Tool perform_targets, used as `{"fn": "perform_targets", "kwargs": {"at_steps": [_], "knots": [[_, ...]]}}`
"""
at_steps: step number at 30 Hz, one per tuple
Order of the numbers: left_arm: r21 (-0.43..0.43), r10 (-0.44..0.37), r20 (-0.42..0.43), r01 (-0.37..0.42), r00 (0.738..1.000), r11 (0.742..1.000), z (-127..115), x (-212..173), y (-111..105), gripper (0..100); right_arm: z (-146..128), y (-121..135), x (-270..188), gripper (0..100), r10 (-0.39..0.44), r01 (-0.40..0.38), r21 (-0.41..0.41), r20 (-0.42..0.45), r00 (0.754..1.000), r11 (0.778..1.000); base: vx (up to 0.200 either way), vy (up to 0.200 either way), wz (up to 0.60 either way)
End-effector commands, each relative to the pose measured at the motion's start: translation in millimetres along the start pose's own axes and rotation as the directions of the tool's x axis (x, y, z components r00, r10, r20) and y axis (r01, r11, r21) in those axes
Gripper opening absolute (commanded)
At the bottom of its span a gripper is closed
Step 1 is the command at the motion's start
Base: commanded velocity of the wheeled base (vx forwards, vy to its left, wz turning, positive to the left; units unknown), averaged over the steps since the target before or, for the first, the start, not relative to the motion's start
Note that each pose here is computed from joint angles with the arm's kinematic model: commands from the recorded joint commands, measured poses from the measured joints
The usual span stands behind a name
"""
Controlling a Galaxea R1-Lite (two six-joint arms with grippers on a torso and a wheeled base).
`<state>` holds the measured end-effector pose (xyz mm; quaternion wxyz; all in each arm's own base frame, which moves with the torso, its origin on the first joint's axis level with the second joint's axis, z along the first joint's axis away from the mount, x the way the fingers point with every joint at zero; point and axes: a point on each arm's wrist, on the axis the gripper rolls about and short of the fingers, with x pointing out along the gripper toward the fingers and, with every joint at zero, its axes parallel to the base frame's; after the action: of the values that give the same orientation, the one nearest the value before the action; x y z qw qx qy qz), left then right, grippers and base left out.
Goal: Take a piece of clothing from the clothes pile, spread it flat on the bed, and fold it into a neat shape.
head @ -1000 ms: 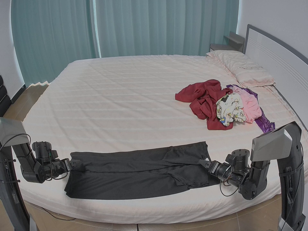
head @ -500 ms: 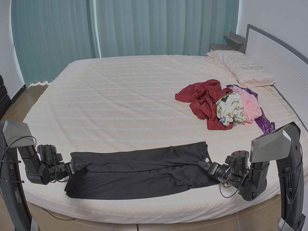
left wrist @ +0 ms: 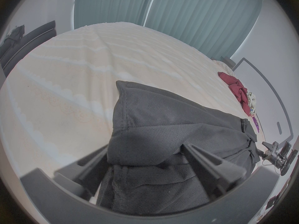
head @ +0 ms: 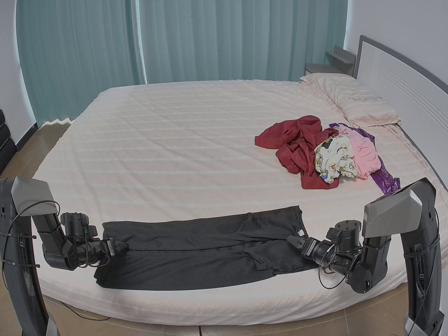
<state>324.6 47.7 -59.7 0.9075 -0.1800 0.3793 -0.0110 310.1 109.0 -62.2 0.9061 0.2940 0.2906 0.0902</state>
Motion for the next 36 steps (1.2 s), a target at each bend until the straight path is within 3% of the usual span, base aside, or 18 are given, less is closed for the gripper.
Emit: {"fn": "perform_targets", "kwargs": {"at_steps": [1,17,29,36], "knots": [[-0.004,0.0,-0.008,0.0,1.0,1.0,-2.2,0.4,0.4,0,-0.4,-0.4,0.2,100,0.0,0.0,0.0,-0.002,1.0,1.0,0.0,0.0,0.0],[-0.008,0.019,0.03,-0.019,0.999,1.0,7.8,-13.7,0.9,0,0.6,-0.9,0.0,100,-0.001,0.001,0.002,0.001,1.0,1.0,0.0,0.0,0.0],[-0.072,0.086,0.103,-0.079,0.991,0.994,25.0,-35.6,29.5,0,0.8,-1.4,0.4,100,-0.002,0.002,0.002,0.002,1.0,1.0,0.0,0.0,0.0],[-0.158,0.124,0.124,-0.104,0.985,0.982,44.1,-62.0,61.1,0,1.7,-2.0,0.6,100,-0.003,0.003,0.004,0.005,1.0,1.0,0.0,0.0,0.0]]}}
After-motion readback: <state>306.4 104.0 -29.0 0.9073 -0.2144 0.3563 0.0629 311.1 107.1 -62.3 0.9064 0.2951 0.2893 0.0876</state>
